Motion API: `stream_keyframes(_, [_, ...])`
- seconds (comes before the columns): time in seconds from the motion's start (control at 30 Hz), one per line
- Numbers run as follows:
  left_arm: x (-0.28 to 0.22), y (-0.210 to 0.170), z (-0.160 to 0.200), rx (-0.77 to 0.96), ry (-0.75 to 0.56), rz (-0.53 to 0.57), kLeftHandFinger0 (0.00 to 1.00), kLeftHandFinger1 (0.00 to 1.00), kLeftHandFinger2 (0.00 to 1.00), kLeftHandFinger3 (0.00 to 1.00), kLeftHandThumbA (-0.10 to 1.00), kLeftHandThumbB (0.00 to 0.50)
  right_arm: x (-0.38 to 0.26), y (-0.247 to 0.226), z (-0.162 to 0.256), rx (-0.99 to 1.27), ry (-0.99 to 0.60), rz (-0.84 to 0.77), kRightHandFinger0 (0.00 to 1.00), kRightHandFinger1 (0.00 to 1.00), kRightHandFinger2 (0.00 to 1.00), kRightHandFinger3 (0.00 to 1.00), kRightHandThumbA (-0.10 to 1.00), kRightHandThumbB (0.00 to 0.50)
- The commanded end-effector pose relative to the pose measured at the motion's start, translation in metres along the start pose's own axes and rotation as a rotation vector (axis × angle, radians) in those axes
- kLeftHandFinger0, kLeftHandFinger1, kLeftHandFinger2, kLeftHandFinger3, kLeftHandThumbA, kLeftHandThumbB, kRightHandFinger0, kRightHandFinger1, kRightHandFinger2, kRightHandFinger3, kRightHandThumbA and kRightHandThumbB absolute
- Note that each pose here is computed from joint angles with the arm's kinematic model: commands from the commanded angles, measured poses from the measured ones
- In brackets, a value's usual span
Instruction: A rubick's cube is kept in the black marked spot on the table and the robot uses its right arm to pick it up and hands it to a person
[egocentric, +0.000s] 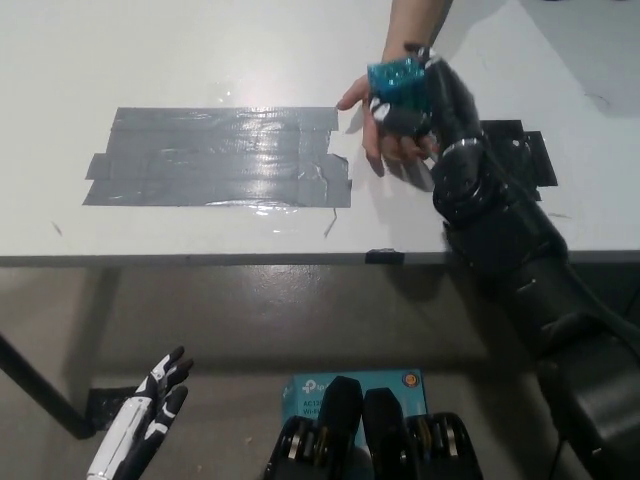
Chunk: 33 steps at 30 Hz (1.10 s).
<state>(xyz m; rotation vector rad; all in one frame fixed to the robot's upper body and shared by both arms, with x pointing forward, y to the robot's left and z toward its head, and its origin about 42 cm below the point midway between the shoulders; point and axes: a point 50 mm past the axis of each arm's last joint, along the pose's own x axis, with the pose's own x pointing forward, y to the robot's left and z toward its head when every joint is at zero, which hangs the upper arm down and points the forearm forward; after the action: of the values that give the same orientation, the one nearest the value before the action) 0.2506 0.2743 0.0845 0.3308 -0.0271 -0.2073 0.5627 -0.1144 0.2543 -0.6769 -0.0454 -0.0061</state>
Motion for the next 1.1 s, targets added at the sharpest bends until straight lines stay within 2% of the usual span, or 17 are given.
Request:
stream_keyframes(0.0, [-0.004,0.004,0.007,0.032,-0.029,-0.013,0.96,0.96,0.94,1.00,0.90,0.323,0.009,-0.006,0.032,-0.012,-0.094,-0.027,0.05,0.36,0.71,0.83,-0.10,0.235])
stream_keyframes(0.03, [-0.006,0.004,0.007,0.037,-0.032,-0.016,0.94,0.95,0.94,1.00,0.89,0.306,0.009,-0.003,0.024,-0.044,-0.042,0.054,0.69,1.00,1.00,1.00,0.42,0.390])
stream_keyframes(0.07, [-0.007,0.004,0.006,0.037,-0.034,-0.016,0.93,0.95,0.93,1.00,0.89,0.305,0.009,-0.001,0.019,-0.068,-0.011,0.105,0.95,1.00,1.00,1.00,0.44,0.396])
stream_keyframes(0.1, [-0.007,0.004,0.006,0.036,-0.035,-0.015,0.93,0.95,0.93,1.00,0.89,0.304,0.009,-0.001,0.018,-0.070,0.006,0.127,1.00,1.00,1.00,1.00,0.53,0.445])
stream_keyframes(0.13, [-0.008,0.004,0.007,0.030,-0.034,-0.013,0.94,0.95,0.93,1.00,0.88,0.305,0.010,-0.001,0.015,-0.073,0.033,0.164,1.00,1.00,1.00,1.00,0.62,0.473])
stream_keyframes(0.17, [-0.008,0.004,0.007,0.027,-0.034,-0.012,0.94,0.95,0.93,1.00,0.88,0.305,0.010,-0.002,0.013,-0.081,0.042,0.181,1.00,1.00,1.00,1.00,0.63,0.478])
stream_keyframes(0.23, [-0.008,0.003,0.007,0.033,-0.034,-0.013,0.93,0.94,0.93,1.00,0.88,0.298,0.010,-0.005,0.011,-0.087,0.054,0.191,1.00,1.00,1.00,1.00,0.77,0.500])
stream_keyframes(0.4, [-0.009,0.004,0.007,0.042,-0.044,-0.017,0.93,0.93,0.92,1.00,0.87,0.275,0.011,-0.012,0.013,-0.074,0.026,0.169,1.00,1.00,1.00,1.00,0.89,0.500])
stream_keyframes(0.47, [-0.008,0.004,0.007,0.041,-0.044,-0.018,0.94,0.93,0.92,0.99,0.86,0.278,0.011,-0.014,0.015,-0.048,0.011,0.152,1.00,1.00,1.00,1.00,0.88,0.500])
stream_keyframes(0.5, [-0.008,0.004,0.007,0.043,-0.042,-0.018,0.94,0.93,0.92,1.00,0.87,0.292,0.011,-0.017,0.017,-0.036,-0.007,0.138,1.00,1.00,1.00,1.00,0.92,0.500])
stream_keyframes(0.63, [-0.011,0.002,0.006,0.053,-0.041,-0.022,0.93,0.93,0.92,1.00,0.87,0.274,0.010,-0.031,0.033,0.018,-0.091,0.068,1.00,1.00,1.00,1.00,0.89,0.500])
stream_keyframes(0.7, [-0.013,0.001,0.005,0.036,-0.034,-0.018,0.92,0.92,0.92,1.00,0.86,0.281,0.006,-0.048,0.057,0.044,-0.171,0.015,1.00,1.00,1.00,1.00,0.86,0.491])
stream_keyframes(0.83, [-0.013,-0.001,0.005,0.049,-0.032,-0.024,0.92,0.92,0.91,0.99,0.87,0.281,-0.008,-0.076,0.077,0.084,-0.279,-0.058,1.00,1.00,1.00,1.00,0.87,0.475])
stream_keyframes(0.9, [-0.012,-0.001,0.006,0.061,-0.037,-0.025,0.91,0.91,0.90,0.99,0.88,0.272,-0.021,-0.096,0.089,0.102,-0.346,-0.105,1.00,1.00,1.00,1.00,0.87,0.473])
stream_keyframes(1.0, [-0.012,-0.001,0.007,0.050,-0.037,-0.022,0.90,0.91,0.90,0.98,0.86,0.260,-0.056,-0.129,0.104,0.165,-0.472,-0.172,1.00,1.00,1.00,1.00,0.82,0.484])
stream_keyframes(1.07, [-0.012,0.002,0.006,0.044,-0.038,-0.023,0.91,0.91,0.90,0.98,0.85,0.260,-0.077,-0.140,0.106,0.157,-0.532,-0.187,1.00,1.00,1.00,1.00,0.86,0.485])
